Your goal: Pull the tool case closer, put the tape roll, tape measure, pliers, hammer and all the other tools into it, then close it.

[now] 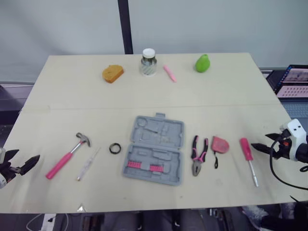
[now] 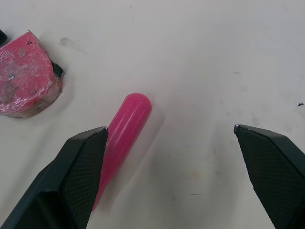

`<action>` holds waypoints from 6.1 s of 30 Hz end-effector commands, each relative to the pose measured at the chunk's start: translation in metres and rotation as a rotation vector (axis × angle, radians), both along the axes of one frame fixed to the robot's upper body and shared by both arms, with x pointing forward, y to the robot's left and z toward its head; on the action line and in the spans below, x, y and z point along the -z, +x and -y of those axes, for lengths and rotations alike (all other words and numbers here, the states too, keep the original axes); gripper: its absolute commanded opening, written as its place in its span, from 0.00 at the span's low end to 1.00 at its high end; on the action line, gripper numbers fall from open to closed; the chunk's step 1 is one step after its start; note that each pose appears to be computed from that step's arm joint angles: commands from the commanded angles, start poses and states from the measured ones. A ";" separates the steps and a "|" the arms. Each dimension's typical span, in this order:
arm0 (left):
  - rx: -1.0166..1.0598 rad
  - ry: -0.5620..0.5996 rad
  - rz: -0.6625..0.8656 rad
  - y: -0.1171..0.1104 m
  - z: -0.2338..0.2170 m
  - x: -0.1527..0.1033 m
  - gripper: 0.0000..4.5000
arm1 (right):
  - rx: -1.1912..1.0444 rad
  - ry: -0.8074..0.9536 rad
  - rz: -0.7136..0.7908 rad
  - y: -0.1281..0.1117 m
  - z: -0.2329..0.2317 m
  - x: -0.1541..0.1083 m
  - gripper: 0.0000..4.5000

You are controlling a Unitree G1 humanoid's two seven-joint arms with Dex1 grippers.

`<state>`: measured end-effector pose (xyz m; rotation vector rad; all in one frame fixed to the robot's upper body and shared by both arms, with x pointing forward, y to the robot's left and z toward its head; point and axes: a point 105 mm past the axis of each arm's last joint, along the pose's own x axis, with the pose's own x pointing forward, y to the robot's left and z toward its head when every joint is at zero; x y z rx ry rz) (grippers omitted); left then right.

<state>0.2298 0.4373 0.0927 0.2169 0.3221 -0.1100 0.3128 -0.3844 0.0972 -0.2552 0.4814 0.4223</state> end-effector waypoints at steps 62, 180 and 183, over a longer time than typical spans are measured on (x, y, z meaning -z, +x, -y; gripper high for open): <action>0.889 0.077 -0.014 0.106 0.271 -0.019 0.11 | -0.563 0.052 0.035 -0.006 -0.218 -0.002 0.13; 0.964 0.051 -0.377 0.002 0.283 0.053 0.00 | -0.830 0.090 -0.222 -0.075 -0.277 0.038 0.01; 0.970 0.049 -0.389 0.000 0.282 0.053 0.00 | -0.837 0.096 -0.231 -0.078 -0.278 0.039 0.01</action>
